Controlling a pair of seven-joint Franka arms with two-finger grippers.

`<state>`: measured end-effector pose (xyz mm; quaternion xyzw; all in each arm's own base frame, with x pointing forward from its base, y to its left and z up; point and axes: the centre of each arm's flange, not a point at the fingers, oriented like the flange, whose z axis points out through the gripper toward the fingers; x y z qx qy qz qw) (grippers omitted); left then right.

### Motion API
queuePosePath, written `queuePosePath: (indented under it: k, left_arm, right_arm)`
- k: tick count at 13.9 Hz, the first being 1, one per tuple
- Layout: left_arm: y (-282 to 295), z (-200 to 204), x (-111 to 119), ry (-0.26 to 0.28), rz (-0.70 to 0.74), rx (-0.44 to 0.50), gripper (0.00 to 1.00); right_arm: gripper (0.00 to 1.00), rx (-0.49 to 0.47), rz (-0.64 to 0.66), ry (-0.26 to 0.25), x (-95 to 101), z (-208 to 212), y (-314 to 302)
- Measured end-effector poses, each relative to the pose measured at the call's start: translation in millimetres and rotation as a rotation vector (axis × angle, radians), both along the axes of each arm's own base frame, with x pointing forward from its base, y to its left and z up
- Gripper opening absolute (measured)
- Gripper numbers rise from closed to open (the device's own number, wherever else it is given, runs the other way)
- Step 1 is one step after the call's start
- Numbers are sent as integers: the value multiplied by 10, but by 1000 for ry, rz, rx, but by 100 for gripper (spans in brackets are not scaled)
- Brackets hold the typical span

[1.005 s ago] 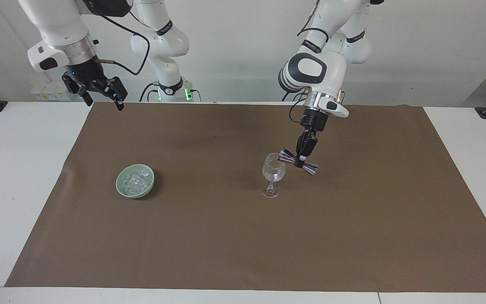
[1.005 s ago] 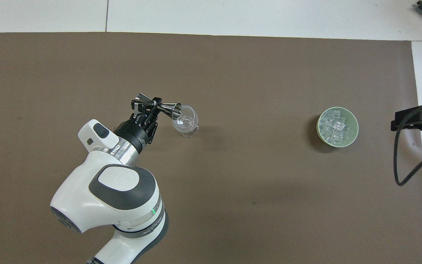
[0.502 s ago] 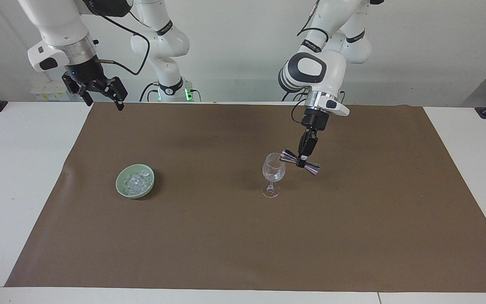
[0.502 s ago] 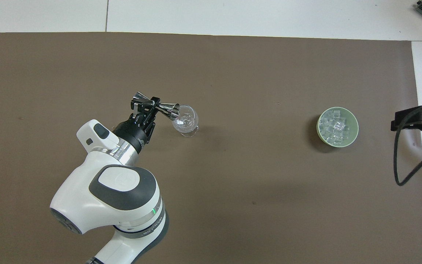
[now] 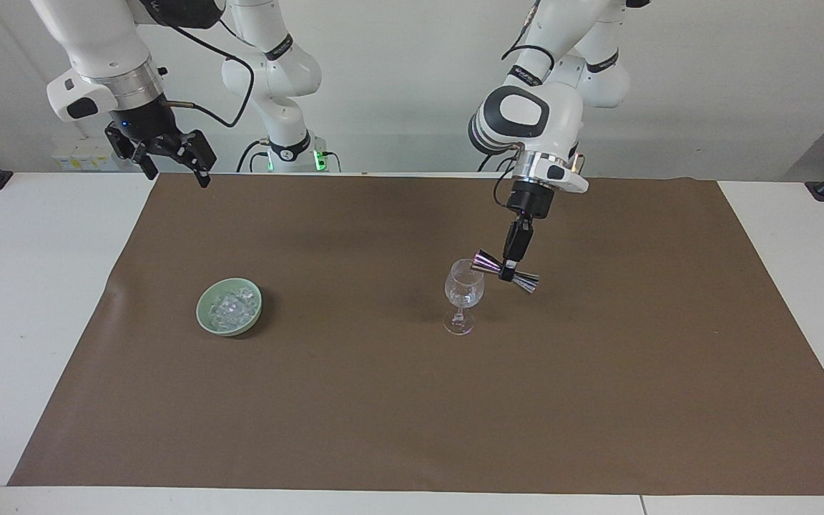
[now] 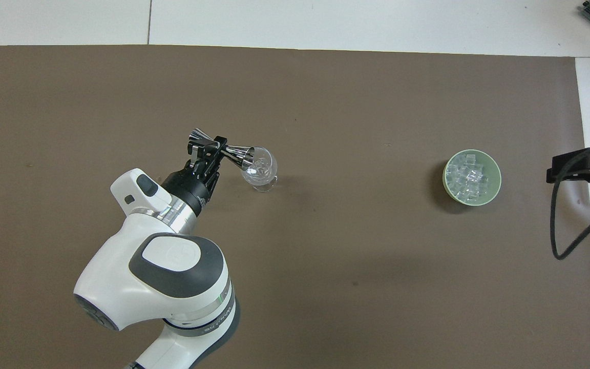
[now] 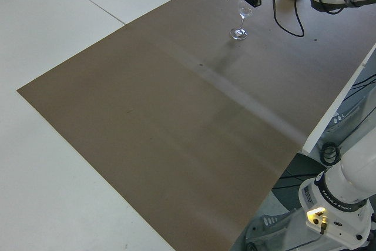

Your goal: Pour wine and add ice with both arms

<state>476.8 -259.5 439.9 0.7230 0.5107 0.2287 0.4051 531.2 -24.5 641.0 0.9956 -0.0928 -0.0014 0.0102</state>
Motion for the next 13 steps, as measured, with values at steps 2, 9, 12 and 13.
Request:
queuePosePath:
  k: [2,9,12,13]
  left_arm:
    - [-19,20,1,-13,-16,17,21]
    - [-47,15,-20,-41,-60,87,21]
    - [-76,37,-25,-54,-71,110,21]
    - [-86,43,-22,-58,-76,118,21]
  right_arm:
    - [100,0,0,0,0,0,0]
    - [100,0,0,0,0,0,0]
    - [100,0,0,0,0,0,0]
    - [100,0,0,0,0,0,0]
